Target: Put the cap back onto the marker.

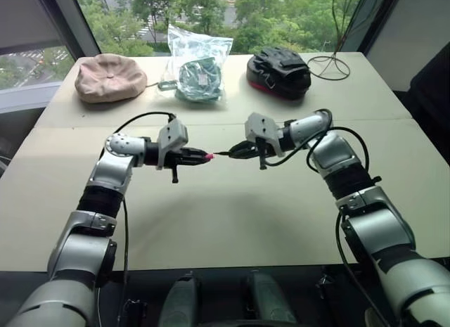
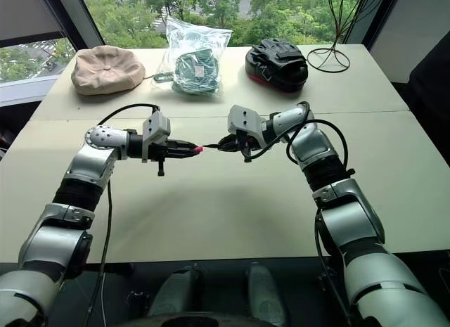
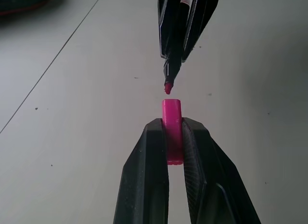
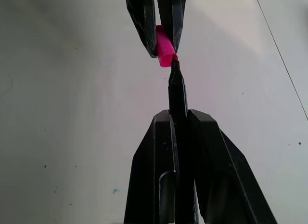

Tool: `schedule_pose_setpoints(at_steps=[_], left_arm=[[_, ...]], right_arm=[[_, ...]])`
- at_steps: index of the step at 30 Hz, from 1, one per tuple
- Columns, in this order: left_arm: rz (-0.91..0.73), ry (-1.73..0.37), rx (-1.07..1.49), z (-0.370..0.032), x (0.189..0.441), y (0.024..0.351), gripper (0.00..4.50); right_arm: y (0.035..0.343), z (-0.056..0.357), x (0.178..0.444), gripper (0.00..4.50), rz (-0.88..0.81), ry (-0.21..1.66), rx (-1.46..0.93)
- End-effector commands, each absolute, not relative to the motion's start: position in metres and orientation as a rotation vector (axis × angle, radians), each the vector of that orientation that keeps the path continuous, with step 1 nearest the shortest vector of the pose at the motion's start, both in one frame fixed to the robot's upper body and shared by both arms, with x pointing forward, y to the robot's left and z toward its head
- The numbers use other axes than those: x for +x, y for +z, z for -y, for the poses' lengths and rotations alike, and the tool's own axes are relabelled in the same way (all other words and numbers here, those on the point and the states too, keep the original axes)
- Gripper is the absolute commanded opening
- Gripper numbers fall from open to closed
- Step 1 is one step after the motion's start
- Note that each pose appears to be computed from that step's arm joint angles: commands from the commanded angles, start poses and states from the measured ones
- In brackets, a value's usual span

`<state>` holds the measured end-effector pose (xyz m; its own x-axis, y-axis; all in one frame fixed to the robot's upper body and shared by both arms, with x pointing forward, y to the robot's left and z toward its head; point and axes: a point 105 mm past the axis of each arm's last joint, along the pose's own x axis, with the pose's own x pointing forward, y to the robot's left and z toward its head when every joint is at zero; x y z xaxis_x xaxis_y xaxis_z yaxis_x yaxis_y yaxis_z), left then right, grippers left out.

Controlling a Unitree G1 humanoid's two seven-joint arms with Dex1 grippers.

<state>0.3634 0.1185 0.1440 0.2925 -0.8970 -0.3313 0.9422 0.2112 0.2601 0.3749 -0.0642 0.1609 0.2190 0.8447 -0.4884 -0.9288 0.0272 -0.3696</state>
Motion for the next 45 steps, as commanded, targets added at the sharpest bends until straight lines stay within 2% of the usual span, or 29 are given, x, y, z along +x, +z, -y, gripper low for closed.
schedule_pose_setpoints(at_steps=[1, 45], left_arm=[[-0.047, -1.267, 0.469, -0.120, 0.366, 0.165, 0.05], [0.003, -1.306, 0.488, -0.101, 0.370, 0.175, 0.05]], right_arm=[[0.177, 0.063, 0.376, 0.00, -0.086, 1.366, -0.710], [0.171, 0.054, 0.375, 0.00, -0.088, 1.385, -0.695]])
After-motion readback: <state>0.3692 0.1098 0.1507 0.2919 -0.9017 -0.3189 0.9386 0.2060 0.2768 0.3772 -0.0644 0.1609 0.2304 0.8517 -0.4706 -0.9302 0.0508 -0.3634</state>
